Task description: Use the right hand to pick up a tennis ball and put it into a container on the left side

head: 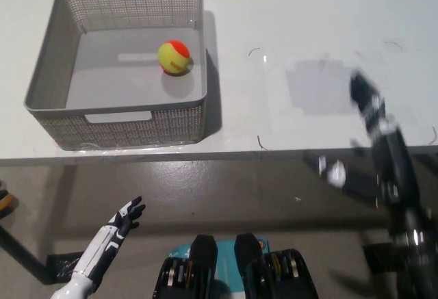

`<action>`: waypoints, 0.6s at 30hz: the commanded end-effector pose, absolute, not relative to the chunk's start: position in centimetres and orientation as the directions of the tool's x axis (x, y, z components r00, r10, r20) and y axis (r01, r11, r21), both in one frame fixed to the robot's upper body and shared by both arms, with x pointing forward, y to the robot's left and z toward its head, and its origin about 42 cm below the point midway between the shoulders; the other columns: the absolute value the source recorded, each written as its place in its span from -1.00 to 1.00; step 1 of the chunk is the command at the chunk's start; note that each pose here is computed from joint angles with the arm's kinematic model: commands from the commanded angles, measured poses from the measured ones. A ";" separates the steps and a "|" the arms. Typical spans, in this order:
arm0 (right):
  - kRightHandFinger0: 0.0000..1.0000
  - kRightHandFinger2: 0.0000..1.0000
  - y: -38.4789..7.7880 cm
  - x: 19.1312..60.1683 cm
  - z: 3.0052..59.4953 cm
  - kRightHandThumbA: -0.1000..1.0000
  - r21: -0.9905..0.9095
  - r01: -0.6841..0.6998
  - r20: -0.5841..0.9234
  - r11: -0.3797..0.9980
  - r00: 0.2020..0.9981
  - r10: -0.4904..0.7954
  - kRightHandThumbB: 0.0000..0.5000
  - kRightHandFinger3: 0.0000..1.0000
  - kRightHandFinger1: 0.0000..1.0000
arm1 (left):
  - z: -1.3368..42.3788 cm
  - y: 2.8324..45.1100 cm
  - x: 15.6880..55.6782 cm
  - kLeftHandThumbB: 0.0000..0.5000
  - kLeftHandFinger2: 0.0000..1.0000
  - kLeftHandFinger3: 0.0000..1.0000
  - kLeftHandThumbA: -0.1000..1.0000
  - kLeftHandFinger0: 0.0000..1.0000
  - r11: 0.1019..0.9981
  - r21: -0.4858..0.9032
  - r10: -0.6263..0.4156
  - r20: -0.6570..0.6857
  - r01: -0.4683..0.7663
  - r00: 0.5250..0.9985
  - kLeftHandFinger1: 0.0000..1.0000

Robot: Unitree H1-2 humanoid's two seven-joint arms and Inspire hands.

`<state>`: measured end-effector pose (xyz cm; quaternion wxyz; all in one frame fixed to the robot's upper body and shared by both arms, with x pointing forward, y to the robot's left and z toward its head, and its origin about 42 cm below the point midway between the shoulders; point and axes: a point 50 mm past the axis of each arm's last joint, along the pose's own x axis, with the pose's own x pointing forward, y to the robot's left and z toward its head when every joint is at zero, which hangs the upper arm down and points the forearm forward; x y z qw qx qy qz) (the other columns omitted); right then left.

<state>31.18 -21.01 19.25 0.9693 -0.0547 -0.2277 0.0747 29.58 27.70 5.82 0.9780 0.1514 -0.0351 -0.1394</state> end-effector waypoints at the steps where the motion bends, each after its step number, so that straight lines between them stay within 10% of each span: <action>1: 1.00 1.00 -21.2 30.7 18.2 1.00 -0.013 -0.201 0.504 0.979 0.845 0.180 -0.17 1.00 1.00 | 6.6 28.3 29.6 0.30 1.00 1.00 1.00 1.00 0.916 0.332 -0.269 0.099 0.224 0.958 1.00; 18: 1.00 1.00 -22.5 30.6 7.8 1.00 0.140 -0.166 0.252 0.976 0.959 0.127 -0.33 1.00 1.00 | 6.3 28.8 28.7 0.14 1.00 1.00 1.00 1.00 0.937 0.314 -0.200 0.112 0.156 0.974 1.00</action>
